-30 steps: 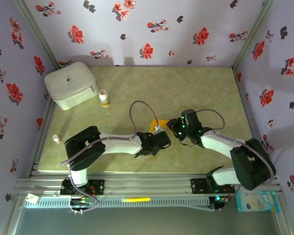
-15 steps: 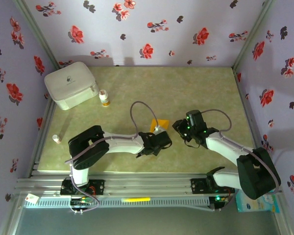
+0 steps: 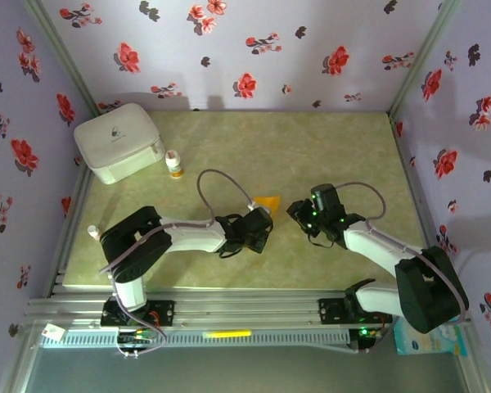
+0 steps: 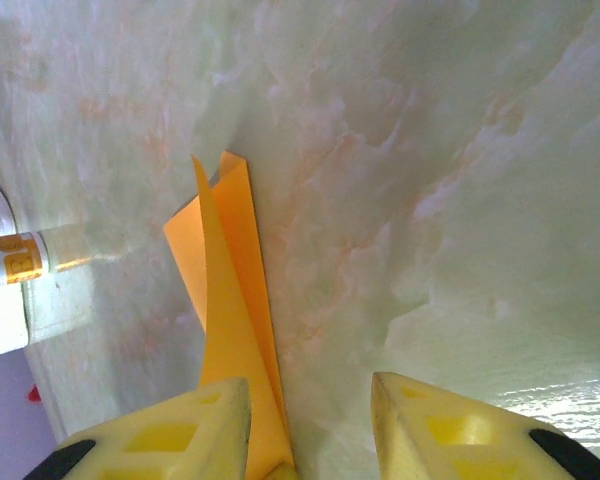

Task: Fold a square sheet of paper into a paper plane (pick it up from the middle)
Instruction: Perform the fifth fold on the wing at the bottom-center of the table.

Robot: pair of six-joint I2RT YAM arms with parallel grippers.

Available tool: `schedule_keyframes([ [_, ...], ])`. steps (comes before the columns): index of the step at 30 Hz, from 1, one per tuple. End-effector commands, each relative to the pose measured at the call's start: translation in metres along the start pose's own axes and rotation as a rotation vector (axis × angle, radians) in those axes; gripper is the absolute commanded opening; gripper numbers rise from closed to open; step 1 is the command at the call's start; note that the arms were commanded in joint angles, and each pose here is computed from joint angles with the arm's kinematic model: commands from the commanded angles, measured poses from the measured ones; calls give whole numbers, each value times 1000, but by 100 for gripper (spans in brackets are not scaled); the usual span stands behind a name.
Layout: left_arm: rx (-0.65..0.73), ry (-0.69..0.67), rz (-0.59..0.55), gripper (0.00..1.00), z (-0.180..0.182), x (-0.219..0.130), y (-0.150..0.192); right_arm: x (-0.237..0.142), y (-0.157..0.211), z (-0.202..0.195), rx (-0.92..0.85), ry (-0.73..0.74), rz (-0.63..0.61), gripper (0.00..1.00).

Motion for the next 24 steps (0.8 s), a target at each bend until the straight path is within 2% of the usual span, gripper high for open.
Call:
schedule_keyframes([
  [1,-56,89,81,0,1,7,18,4,6,2,-44,-38,32,36],
  [5,-124,173,92,0,5,9,20,9,12,11,-77,-91,73,34],
  [12,-226,324,130,1,11,14,23,22,26,29,-150,-168,137,22],
  [19,-261,369,146,1,16,15,28,34,41,48,-212,-263,214,8],
  [24,-298,414,153,0,21,14,30,44,47,54,-242,-281,249,5],
])
Point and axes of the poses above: each hand's point on the last joint's axis, 136 mm out from that joint toward the fingers, its own x axis out along the fingers, its own z axis along the line the jaws close on, y = z × x, the point moved 2 cm from there along -x, back along the fingers, and after that the axes turned 5 degrees about -x, right-handed, at the moved point
